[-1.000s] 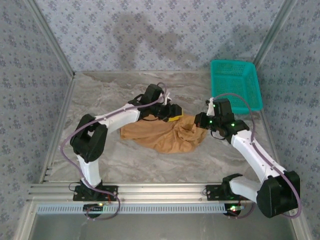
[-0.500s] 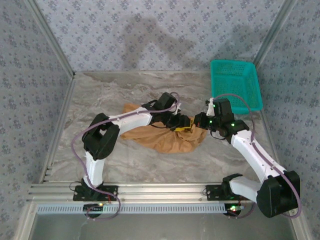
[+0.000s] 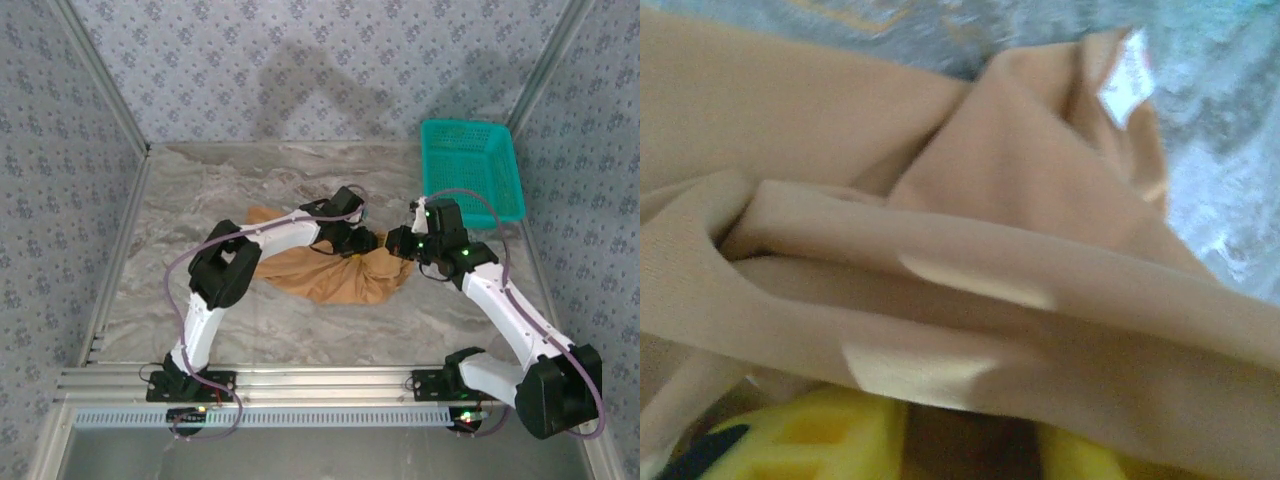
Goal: Fold the inside-out t-shirt
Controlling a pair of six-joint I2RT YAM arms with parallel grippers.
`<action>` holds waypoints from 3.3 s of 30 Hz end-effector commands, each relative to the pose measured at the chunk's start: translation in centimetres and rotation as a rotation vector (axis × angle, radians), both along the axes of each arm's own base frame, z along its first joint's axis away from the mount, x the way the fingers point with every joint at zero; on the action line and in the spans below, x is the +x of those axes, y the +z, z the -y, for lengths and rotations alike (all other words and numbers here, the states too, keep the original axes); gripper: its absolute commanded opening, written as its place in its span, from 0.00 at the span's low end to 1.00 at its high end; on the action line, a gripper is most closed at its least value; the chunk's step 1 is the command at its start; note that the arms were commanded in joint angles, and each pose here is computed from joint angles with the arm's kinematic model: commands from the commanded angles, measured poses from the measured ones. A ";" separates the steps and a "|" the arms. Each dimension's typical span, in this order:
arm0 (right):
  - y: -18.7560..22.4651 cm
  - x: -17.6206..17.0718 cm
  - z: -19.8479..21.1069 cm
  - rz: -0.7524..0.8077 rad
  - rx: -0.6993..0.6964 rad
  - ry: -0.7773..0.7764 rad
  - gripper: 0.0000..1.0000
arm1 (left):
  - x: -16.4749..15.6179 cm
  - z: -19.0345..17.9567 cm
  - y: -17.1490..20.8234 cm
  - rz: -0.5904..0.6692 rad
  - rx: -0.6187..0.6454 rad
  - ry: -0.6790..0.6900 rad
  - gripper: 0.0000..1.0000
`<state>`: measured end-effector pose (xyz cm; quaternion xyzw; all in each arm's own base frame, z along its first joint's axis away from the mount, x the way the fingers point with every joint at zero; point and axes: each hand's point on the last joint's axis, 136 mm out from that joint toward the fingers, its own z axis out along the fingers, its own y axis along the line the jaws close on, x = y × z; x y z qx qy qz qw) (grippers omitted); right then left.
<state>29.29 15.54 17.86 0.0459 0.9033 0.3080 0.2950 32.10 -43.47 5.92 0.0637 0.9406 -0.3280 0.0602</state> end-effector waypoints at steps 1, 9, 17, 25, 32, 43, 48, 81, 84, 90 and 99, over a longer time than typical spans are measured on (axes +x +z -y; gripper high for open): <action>0.5 -0.5 -0.2 0.014 0.014 0.009 0.00 | 0.2 -0.4 0.4 0.017 0.030 0.000 0.15; -4.6 -0.4 2.9 -0.051 -0.052 -0.080 0.00 | 0.4 -0.5 11.3 0.136 -0.164 -0.020 0.00; -9.5 0.0 3.6 -0.143 -0.068 -0.131 0.00 | -1.6 0.9 20.0 0.143 -0.573 -0.051 0.00; -9.0 -0.8 3.1 -0.178 -0.041 -0.131 0.00 | -2.9 0.5 18.7 0.128 -0.717 -0.080 0.00; -4.1 -2.3 3.4 -0.067 -0.008 -0.116 0.00 | -3.5 -1.3 11.1 0.069 -0.433 -0.039 0.13; -3.4 -2.8 2.2 -0.041 0.040 -0.073 0.00 | -3.4 -1.3 5.5 -0.003 -0.212 0.003 0.51; -3.0 -2.6 1.9 -0.028 0.050 -0.062 0.00 | -3.2 -1.3 4.1 0.057 -0.074 -0.027 0.52; -7.9 -3.3 3.2 -0.080 -0.068 -0.064 0.00 | -3.2 -1.3 10.0 0.157 -0.227 -0.173 0.37; -7.9 -4.7 2.8 -0.055 -0.033 -0.031 0.00 | -3.4 -2.1 7.6 0.240 -0.070 -0.313 0.45; -9.9 -7.5 3.2 -0.070 -0.001 -0.031 0.00 | -3.1 -2.0 6.9 0.453 0.003 -0.520 0.49; -9.8 -7.8 3.6 -0.060 -0.009 -0.041 0.00 | -5.3 0.3 5.3 0.717 0.035 -0.809 0.60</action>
